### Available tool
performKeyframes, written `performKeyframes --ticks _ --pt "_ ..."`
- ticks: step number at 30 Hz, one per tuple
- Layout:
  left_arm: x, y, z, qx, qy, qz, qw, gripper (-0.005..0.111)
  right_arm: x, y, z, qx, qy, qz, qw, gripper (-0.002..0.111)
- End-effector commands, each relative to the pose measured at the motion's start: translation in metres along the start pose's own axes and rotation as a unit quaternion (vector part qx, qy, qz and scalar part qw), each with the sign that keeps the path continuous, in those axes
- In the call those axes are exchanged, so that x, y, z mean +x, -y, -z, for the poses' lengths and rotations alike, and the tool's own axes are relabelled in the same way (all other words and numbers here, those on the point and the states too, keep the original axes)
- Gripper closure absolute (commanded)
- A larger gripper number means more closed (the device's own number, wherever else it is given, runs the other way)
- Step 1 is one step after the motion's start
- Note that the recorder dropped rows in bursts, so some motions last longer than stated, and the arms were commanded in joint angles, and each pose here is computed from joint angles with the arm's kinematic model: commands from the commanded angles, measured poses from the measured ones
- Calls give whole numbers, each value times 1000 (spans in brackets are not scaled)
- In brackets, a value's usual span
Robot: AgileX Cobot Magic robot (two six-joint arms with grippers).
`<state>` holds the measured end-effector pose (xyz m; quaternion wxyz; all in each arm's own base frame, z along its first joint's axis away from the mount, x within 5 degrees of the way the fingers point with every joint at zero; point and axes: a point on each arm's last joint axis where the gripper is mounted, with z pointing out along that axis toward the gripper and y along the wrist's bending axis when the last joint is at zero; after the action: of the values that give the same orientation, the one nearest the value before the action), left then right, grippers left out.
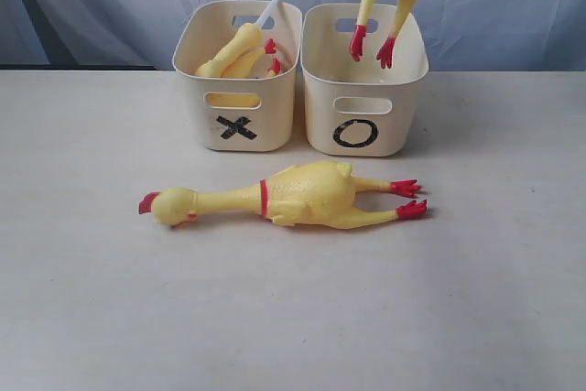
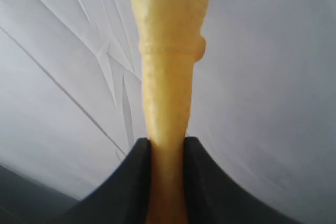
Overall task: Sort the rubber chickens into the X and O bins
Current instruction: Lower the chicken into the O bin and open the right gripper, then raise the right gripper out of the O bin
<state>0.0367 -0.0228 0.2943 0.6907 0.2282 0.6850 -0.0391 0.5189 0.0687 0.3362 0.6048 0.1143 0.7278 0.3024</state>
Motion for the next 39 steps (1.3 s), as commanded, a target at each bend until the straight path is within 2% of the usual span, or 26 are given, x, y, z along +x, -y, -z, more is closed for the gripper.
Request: performKeyframes --ticks 1,10,14,19,29,39 --pt "0 0 1 -2 5 7 1000 107 8 9 -9 6 -1 -17 1000 109" --pt "0 0 1 -2 5 7 1000 107 39 28 -30 10 -22 -59 998 109" --pt "0 0 1 -2 5 7 1000 107 52 25 -40 -3 -34 -41 999 109" --pt "0 0 1 -3 6 7 1000 107 68 17 -46 -10 -44 16 999 109" --pt "0 0 1 -3 6 7 1000 107 101 12 -57 -11 -72 15 997 109" --pt "0 0 1 -3 6 7 1000 107 123 20 -64 -3 -91 12 996 109"
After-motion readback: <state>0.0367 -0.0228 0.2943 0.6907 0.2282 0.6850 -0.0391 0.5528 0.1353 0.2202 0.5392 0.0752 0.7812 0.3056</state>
